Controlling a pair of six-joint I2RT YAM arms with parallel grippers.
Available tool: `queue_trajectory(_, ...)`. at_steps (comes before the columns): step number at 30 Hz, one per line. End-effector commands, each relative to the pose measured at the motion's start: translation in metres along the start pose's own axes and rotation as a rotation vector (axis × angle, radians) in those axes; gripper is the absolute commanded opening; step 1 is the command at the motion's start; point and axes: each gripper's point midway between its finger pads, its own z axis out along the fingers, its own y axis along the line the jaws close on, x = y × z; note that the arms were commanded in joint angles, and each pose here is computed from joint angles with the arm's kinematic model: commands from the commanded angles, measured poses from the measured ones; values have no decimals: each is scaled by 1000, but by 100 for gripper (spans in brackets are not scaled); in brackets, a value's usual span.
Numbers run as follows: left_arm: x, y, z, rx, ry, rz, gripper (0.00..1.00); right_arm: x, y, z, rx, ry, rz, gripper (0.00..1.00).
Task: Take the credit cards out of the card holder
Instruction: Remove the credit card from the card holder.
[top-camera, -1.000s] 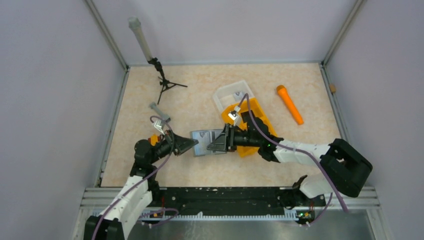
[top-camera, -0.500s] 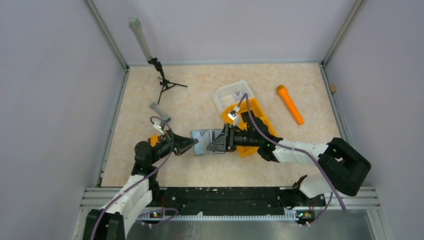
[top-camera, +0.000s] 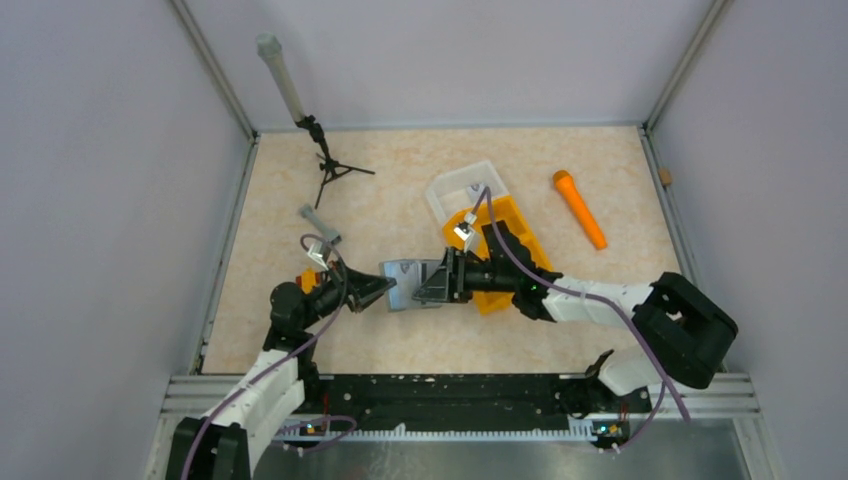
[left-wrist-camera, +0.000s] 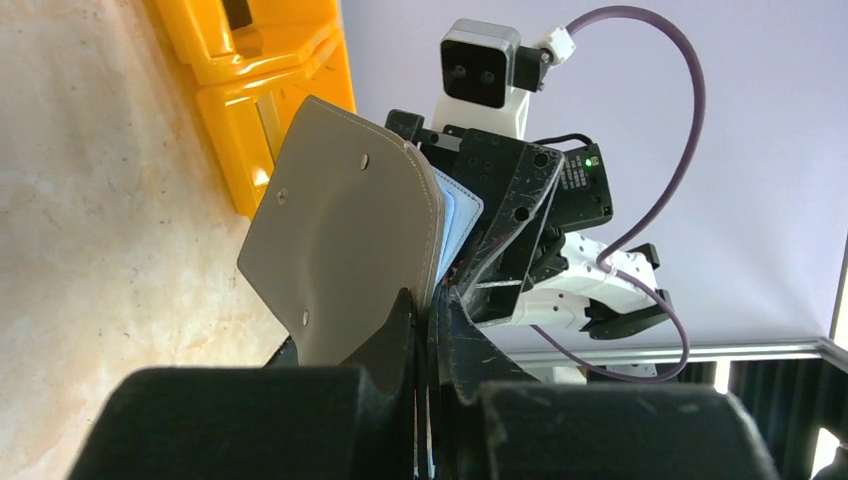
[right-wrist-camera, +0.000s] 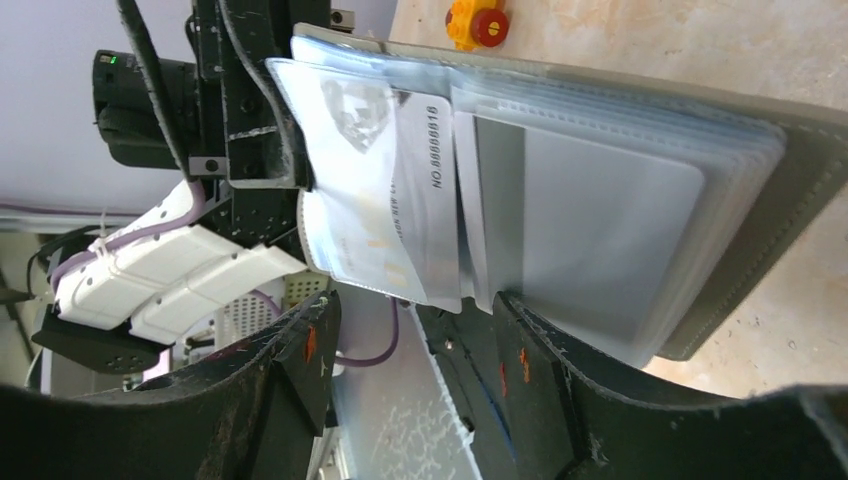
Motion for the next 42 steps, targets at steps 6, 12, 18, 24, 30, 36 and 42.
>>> queue_trajectory(6,6,1,-5,44,7,-22,0,-10,23,15,-125,-17,-3,60)
queue_trajectory(12,6,6,-5,25,2,-26,0,-8,28,13,-157,-17,17,59)
queue_trajectory(18,7,9,-6,19,1,-31,0,-8,33,5,-203,-28,44,49)
queue_trajectory(24,6,-2,-7,55,-2,-42,0,-6,23,5,-143,-23,55,52)
queue_trajectory(30,3,-16,-7,97,-23,-41,0,0,10,3,-73,-9,47,60)
queue_trajectory(36,3,-15,-8,101,-29,-55,0,-4,31,6,-157,-19,37,61)
queue_trajectory(42,5,-9,-8,83,-21,-68,0,-11,47,10,-223,-26,39,61)
